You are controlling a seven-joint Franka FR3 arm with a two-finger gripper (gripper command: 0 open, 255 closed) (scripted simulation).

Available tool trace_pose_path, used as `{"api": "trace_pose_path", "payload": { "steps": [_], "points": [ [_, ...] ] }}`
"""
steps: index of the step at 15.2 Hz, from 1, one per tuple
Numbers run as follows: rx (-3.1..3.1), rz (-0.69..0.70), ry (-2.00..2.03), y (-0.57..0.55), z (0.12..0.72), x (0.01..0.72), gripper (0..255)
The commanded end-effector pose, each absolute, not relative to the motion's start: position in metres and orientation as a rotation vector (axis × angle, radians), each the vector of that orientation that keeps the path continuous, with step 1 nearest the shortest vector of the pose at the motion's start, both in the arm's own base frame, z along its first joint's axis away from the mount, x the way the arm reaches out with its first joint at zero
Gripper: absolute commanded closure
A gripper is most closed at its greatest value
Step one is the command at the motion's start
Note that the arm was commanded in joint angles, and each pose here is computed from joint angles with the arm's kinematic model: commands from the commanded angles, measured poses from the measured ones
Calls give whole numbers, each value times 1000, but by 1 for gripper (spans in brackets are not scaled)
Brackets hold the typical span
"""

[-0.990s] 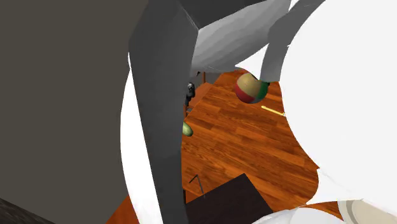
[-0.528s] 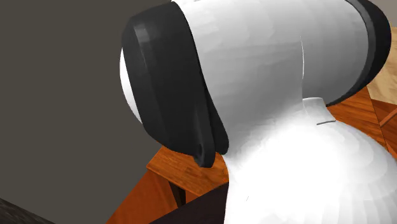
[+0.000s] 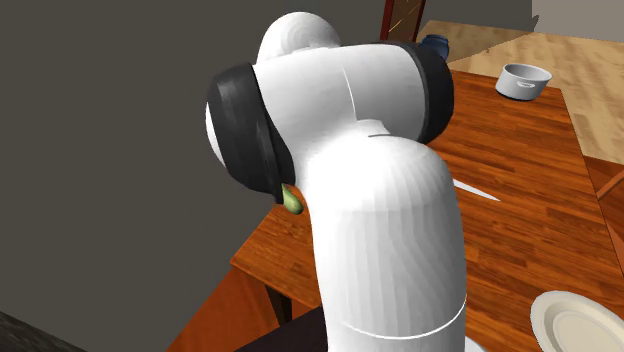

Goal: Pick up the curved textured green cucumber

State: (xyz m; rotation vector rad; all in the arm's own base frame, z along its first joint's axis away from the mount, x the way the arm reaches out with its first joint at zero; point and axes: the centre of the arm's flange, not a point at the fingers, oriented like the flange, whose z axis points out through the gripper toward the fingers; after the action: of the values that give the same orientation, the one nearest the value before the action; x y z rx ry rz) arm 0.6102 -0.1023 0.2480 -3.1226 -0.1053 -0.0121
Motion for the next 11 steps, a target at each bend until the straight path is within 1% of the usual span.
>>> {"api": "trace_pose_path", "payload": {
  "steps": [1, 9, 11],
  "points": [
    [-3127, 2, -106, -107, 225, 625, 0],
    [-3129, 6, -106, -108, 182, 629, 0],
    [-3129, 6, -106, -108, 179, 629, 0]
  ]
}}
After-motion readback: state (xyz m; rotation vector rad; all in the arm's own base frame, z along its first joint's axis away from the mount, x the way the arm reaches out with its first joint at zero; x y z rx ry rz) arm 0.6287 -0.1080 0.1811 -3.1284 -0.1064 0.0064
